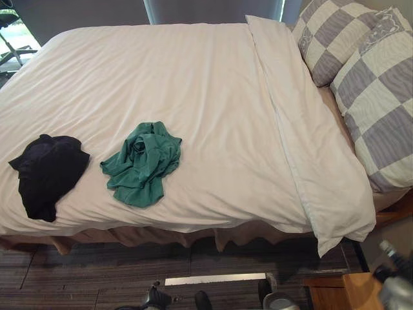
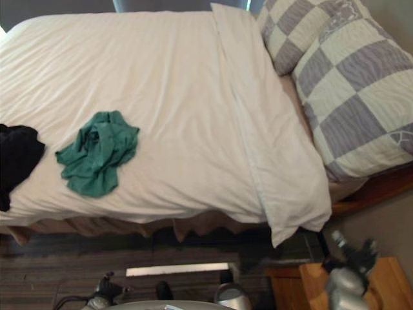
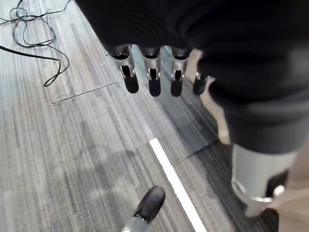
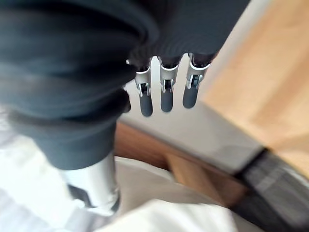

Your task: Tidy up the quilt and then pick up the clothes from the bed and put them into the laundry hamper.

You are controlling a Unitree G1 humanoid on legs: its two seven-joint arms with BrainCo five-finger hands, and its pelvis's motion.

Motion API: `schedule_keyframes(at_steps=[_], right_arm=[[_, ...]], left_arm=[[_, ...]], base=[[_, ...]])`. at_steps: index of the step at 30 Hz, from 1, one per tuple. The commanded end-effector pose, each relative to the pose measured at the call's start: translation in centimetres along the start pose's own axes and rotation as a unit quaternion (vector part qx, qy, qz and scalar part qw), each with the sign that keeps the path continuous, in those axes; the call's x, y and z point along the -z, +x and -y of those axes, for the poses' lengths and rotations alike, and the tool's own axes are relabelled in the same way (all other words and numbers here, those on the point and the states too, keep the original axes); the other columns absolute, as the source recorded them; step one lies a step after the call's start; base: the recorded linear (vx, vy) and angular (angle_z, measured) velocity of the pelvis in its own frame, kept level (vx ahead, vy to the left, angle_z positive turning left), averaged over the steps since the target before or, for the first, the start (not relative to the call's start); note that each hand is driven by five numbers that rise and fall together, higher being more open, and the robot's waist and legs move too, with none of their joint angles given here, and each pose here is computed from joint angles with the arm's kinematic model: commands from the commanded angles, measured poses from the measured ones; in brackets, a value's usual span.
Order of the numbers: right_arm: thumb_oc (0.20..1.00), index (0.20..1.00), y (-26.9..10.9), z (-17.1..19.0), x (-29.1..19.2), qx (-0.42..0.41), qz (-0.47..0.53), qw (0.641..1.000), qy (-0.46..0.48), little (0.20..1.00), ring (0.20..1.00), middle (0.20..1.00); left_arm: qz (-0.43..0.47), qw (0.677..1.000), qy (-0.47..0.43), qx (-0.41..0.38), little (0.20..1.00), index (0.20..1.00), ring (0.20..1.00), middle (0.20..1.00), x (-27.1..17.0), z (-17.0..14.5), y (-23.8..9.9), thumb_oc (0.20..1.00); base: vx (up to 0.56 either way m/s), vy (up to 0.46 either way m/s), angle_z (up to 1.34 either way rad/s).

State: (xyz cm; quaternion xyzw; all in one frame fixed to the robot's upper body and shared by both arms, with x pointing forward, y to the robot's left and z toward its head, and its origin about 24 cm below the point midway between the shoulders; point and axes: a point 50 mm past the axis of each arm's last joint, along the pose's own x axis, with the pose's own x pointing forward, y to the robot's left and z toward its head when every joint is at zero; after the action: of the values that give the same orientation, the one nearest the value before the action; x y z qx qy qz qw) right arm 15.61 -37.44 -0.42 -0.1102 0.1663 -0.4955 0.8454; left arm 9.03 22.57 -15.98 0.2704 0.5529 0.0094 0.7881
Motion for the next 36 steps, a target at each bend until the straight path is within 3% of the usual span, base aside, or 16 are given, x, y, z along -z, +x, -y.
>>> schedule_keyframes(at_steps=[1, 3, 7, 10, 12, 13, 18, 19, 24, 27, 28, 34, 36], right_arm=[[0.2, 0.2, 2.2, -1.4, -12.1, 0.021, 0.221, 0.975, 0.027, 0.2, 0.2, 0.2], [0.2, 0.2, 1.6, -3.8, -18.8, -0.016, 0.31, 0.949, 0.055, 0.2, 0.2, 0.2], [0.2, 0.2, 1.9, -5.3, -24.7, -0.014, 0.351, 0.934, 0.06, 0.2, 0.2, 0.2], [0.2, 0.2, 2.7, -5.5, -24.0, -0.007, 0.316, 0.946, 0.076, 0.2, 0.2, 0.2], [0.2, 0.2, 3.6, -6.0, -19.6, -0.005, 0.241, 0.968, 0.073, 0.2, 0.2, 0.2], [0.2, 0.2, 3.6, -6.0, -19.6, -0.005, 0.24, 0.968, 0.074, 0.2, 0.2, 0.2], [0.2, 0.2, 1.3, -6.0, -2.5, -0.03, 0.017, 0.999, -0.021, 0.2, 0.2, 0.2], [0.2, 0.2, 1.2, -6.0, -2.4, -0.03, 0.016, 0.999, -0.021, 0.2, 0.2, 0.2], [0.2, 0.2, -3.6, -3.4, 8.2, -0.074, -0.141, 0.981, -0.113, 0.2, 0.2, 0.2], [0.2, 0.2, -5.3, -2.9, 10.7, -0.1, -0.18, 0.967, -0.151, 0.2, 0.2, 0.2], [1.0, 1.0, -7.2, -2.8, 13.2, -0.138, -0.227, 0.942, -0.204, 1.0, 1.0, 1.0], [1.0, 1.0, -10.3, -3.3, 16.3, -0.244, -0.277, 0.88, -0.3, 1.0, 1.0, 1.0], [1.0, 1.0, -9.2, -5.1, 14.9, -0.306, -0.222, 0.852, -0.362, 1.0, 1.0, 1.0]], left_arm=[[0.008, 0.999, 0.014, -0.034, 1.0, 1.0, 1.0, 1.0, -1.0, -2.8, 0.7, 1.0], [0.035, 0.998, 0.02, -0.046, 1.0, 1.0, 1.0, 1.0, -2.6, -4.0, 0.9, 1.0], [0.076, 0.996, 0.012, -0.054, 1.0, 1.0, 1.0, 1.0, -4.6, -4.6, 0.9, 1.0], [0.089, 0.994, -0.008, -0.063, 1.0, 1.0, 1.0, 1.0, -5.5, -4.9, 0.8, 1.0], [0.094, 0.991, -0.058, -0.081, 1.0, 1.0, 1.0, 1.0, -6.5, -5.7, 0.8, 1.0], [0.094, 0.99, -0.058, -0.082, 1.0, 1.0, 1.0, 1.0, -6.5, -5.7, 0.8, 1.0], [0.071, 0.989, -0.077, -0.106, 1.0, 1.0, 1.0, 1.0, -6.2, -6.4, 1.0, 1.0], [0.071, 0.989, -0.076, -0.106, 1.0, 1.0, 1.0, 1.0, -6.2, -6.4, 1.0, 1.0], [0.058, 0.991, -0.071, -0.098, 1.0, 1.0, 1.0, 1.0, -4.8, -5.7, 0.9, 1.0], [0.057, 0.992, -0.064, -0.092, 1.0, 1.0, 1.0, 1.0, -4.4, -5.3, 0.8, 1.0], [0.057, 0.994, -0.055, -0.078, 1.0, 1.0, 1.0, 1.0, -4.4, -4.4, 0.8, 1.0], [0.074, 0.995, -0.023, -0.068, 1.0, 1.0, 1.0, 1.0, -5.1, -4.7, 0.8, 1.0], [0.087, 0.994, -0.016, -0.071, 1.0, 1.0, 1.0, 1.0, -5.9, -5.5, 0.9, 1.0]], base=[[-0.21, -0.077, -0.04], [-0.24, -0.073, 0.04], [-0.17, -0.043, 0.27], [-0.15, -0.027, 0.15], [-0.12, -0.054, 0.26], [-0.07, -0.026, 0.35], [0.01, 0.031, 0.13], [0.07, 0.054, -0.1], [0.11, 0.075, -0.13], [0.08, 0.142, -0.25], [0.02, 0.181, -0.27], [0.02, 0.089, -0.19], [-0.02, 0.139, 0.37]])
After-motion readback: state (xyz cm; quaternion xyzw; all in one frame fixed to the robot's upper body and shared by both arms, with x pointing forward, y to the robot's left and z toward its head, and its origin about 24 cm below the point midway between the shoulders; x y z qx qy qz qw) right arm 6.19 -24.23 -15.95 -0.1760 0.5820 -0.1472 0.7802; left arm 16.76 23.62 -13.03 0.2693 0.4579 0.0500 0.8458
